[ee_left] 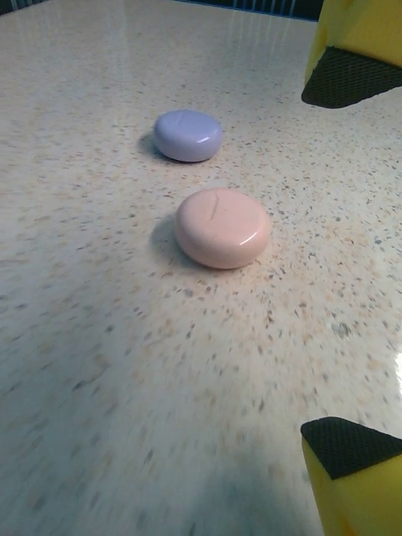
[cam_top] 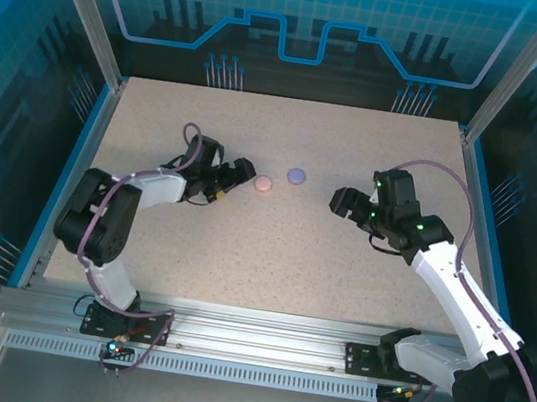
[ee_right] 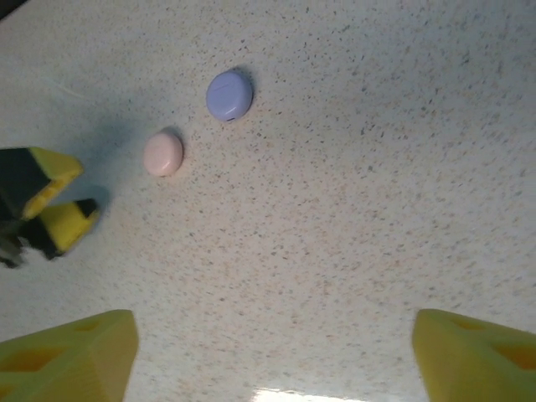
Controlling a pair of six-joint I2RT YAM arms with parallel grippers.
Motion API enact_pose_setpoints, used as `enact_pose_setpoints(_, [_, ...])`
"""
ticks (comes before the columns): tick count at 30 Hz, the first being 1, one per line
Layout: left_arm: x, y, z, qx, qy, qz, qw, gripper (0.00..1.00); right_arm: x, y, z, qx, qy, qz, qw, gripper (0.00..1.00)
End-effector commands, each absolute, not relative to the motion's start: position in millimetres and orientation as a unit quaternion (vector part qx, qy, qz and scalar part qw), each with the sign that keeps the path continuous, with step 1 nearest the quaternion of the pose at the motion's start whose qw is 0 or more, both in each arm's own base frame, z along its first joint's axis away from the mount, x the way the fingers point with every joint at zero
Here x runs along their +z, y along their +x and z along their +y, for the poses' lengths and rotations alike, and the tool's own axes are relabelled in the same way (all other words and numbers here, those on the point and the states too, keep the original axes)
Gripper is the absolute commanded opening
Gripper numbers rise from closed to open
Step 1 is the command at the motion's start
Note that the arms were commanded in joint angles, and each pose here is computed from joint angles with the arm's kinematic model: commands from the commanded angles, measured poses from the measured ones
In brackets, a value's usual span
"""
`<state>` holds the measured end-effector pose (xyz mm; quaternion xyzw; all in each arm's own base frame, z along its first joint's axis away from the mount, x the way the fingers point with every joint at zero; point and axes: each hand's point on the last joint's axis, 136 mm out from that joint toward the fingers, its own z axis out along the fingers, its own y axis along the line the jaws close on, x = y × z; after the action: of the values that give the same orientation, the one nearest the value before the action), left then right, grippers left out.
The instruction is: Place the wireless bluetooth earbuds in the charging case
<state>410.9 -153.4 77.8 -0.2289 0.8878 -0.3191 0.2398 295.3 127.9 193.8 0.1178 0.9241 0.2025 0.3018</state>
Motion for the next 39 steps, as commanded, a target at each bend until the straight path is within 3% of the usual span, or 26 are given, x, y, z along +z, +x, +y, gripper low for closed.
enact_pose_setpoints(1, [104.7, 397.7, -123.9, -0.265, -0.216, 0.9, 0.272, 0.99, 207.5, 295.6, 114.6, 0.171, 0.113, 0.924, 0.324, 1.0])
enact_pose_setpoints(8, [177.3, 393.2, -79.9, -0.167, -0.162, 0.873, 0.429, 0.99, 211.3, 308.3, 67.3, 0.034, 0.121, 0.922, 0.367, 1.0])
enact_pose_setpoints(15, [220.8, 368.0, -34.5, -0.023, -0.062, 0.779, 0.623, 0.99, 212.5, 328.2, 12.3, -0.121, 0.129, 0.873, 0.455, 1.0])
enact_pose_setpoints(22, [187.1, 364.5, -17.0, 0.05, -0.002, 0.794, 0.605, 0.99, 175.2, 342.1, -10.7, -0.139, 0.128, 0.875, 0.445, 1.0])
enact_pose_setpoints(32, [126.1, 367.8, -20.1, 0.028, -0.001, 0.803, 0.595, 0.99, 152.0, 358.0, -37.3, -0.14, 0.099, 0.845, 0.507, 1.0])
enact_pose_setpoints(39, [111.4, 372.2, -30.6, -0.002, 0.025, 0.796, 0.605, 0.99, 125.5, 377.0, -7.3, -0.061, 0.042, 0.825, 0.561, 1.0])
